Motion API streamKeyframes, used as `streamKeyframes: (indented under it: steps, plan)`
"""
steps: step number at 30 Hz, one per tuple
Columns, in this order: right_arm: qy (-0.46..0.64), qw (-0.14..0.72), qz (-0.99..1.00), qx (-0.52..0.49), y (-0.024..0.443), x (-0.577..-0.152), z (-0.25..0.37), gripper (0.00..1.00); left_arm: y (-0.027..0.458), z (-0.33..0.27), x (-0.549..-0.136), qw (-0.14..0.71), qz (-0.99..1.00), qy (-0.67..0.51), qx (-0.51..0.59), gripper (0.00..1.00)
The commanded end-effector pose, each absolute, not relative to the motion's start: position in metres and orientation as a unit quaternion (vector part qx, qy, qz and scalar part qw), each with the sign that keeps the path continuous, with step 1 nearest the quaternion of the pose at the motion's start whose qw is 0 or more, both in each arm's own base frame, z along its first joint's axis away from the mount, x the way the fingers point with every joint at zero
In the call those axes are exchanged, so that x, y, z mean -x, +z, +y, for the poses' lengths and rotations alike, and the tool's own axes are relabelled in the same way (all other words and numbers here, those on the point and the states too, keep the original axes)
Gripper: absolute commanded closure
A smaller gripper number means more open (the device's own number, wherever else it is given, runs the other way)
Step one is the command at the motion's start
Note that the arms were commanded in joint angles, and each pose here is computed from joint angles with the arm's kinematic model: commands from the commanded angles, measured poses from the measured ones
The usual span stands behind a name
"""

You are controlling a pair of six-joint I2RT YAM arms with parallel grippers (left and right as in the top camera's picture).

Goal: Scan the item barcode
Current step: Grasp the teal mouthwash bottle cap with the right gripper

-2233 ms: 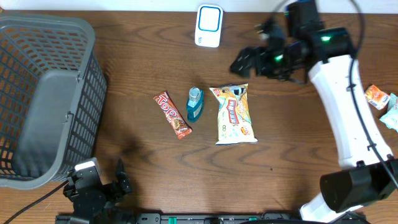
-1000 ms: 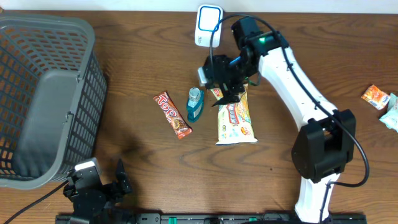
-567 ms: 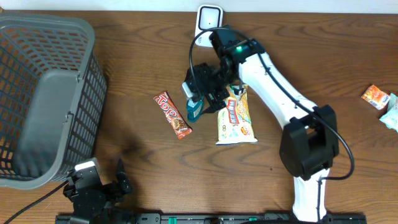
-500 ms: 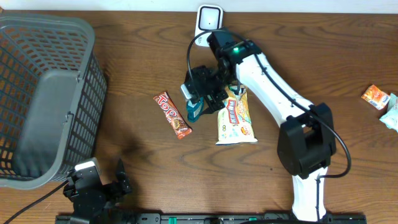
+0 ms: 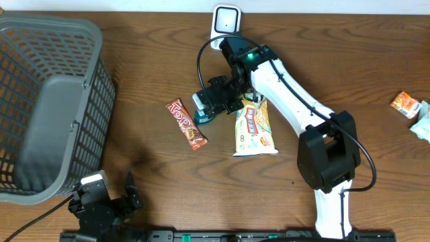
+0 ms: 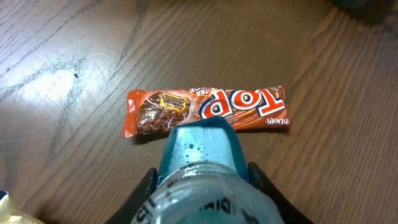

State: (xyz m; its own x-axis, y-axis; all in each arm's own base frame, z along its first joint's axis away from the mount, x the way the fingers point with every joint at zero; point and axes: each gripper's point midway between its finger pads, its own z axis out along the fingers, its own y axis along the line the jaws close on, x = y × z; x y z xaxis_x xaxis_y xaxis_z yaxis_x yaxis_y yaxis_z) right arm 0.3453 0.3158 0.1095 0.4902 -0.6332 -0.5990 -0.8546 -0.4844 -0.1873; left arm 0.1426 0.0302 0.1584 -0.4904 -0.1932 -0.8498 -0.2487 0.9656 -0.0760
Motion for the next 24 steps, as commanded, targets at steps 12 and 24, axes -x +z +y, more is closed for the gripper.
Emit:
streamKeyframes:
  steps: [12, 24]
  plan:
    - [0.175, 0.246, 0.784, 0.542, 0.108, -0.427, 0.316, 0.74, 0.160, 0.033, -0.142, 0.491, 0.860, 0.033, 0.133, 0.02]
    - [0.209, 0.231, 0.850, 0.424, 0.111, -0.432, 0.319, 0.36, 0.160, 0.033, -0.142, 0.491, 0.860, 0.033, 0.133, 0.02]
